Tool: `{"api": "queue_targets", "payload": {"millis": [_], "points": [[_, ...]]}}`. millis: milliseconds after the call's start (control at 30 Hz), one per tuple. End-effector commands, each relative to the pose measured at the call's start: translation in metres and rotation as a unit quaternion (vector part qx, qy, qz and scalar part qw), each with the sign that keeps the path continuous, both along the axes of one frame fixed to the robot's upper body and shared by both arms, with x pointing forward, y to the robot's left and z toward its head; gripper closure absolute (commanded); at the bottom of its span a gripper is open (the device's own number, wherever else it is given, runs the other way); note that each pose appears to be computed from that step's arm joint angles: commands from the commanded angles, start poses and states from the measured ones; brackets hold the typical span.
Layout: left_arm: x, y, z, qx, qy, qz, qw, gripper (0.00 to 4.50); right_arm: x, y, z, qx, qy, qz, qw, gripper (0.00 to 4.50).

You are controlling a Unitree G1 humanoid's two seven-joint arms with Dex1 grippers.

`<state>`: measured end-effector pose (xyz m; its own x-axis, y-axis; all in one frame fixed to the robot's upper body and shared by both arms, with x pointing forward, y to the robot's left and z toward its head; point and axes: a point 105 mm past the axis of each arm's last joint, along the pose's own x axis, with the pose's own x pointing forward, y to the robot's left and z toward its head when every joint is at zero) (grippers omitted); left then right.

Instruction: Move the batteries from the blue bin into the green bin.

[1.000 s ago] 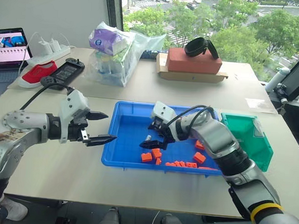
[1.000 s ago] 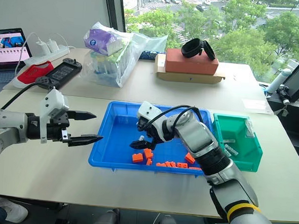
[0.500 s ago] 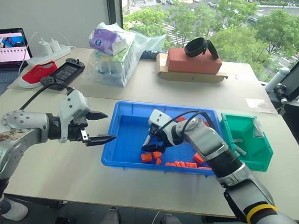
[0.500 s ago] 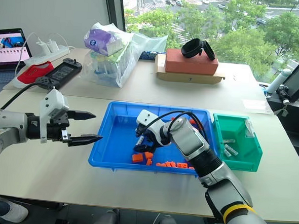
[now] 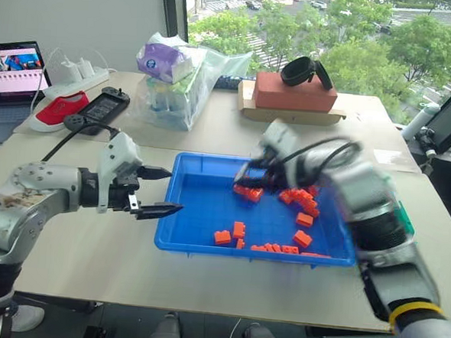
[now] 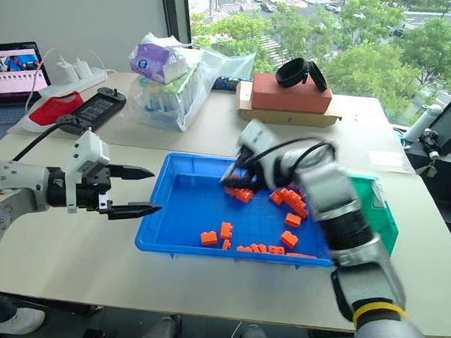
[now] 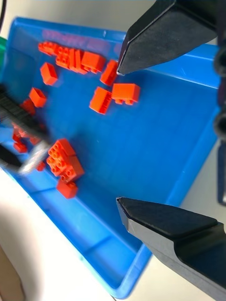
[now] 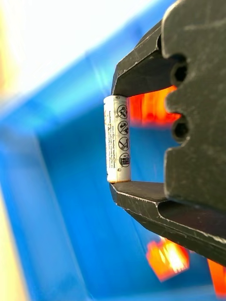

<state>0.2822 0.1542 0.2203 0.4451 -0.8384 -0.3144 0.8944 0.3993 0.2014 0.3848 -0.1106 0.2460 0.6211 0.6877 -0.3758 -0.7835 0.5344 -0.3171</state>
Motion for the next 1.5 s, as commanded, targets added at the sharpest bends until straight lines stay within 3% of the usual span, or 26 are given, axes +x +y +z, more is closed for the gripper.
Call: {"api": "queue_targets", "payload": {"millis": [33, 200, 433, 633, 900, 933, 1000, 1033, 1200, 1433, 1500], "points": [[0.002, -0.013, 0.009, -0.008, -0.014, -0.014, 1.000, 0.00, 0.016, -0.072, 0.019, -0.003, -0.037, -0.111, 0.993, 1.96], [0.002, -0.031, 0.025, -0.050, -0.024, -0.046, 0.997, 0.00, 0.015, -0.150, 0.020, -0.029, -0.038, -0.239, 0.970, 1.96], [0.014, -0.048, 0.039, -0.085, -0.031, -0.073, 0.993, 0.00, -0.022, -0.206, 0.008, -0.059, 0.005, -0.300, 0.952, 1.96], [0.023, -0.075, 0.044, -0.101, -0.043, -0.102, 0.989, 0.00, -0.051, -0.212, -0.016, -0.091, 0.052, -0.293, 0.950, 1.96], [0.027, -0.090, 0.040, -0.085, -0.047, -0.129, 0.987, 0.00, -0.060, -0.206, -0.044, -0.098, 0.088, -0.290, 0.948, 1.96], [0.029, -0.091, 0.037, -0.079, -0.048, -0.129, 0.987, 0.00, -0.060, -0.205, -0.046, -0.096, 0.090, -0.288, 0.948, 0.95], [0.031, -0.092, 0.031, -0.066, -0.050, -0.128, 0.988, 0.00, -0.060, -0.205, -0.046, -0.098, 0.091, -0.288, 0.948, 0.40], [0.031, -0.092, 0.031, -0.068, -0.049, -0.129, 0.988, 0.00, -0.060, -0.205, -0.043, -0.098, 0.087, -0.289, 0.948, 0.08], [0.032, -0.093, 0.031, -0.069, -0.049, -0.132, 0.988, 0.00, -0.066, -0.214, -0.025, -0.107, 0.068, -0.296, 0.947, 0.08], [0.034, -0.089, 0.028, -0.039, -0.056, -0.121, 0.990, 0.00, -0.094, -0.209, 0.001, -0.108, 0.057, -0.235, 0.964, 0.08], [0.038, -0.080, 0.030, -0.032, -0.061, -0.103, 0.992, 0.00, -0.100, -0.206, 0.010, -0.109, 0.020, -0.214, 0.970, 0.08]]}}
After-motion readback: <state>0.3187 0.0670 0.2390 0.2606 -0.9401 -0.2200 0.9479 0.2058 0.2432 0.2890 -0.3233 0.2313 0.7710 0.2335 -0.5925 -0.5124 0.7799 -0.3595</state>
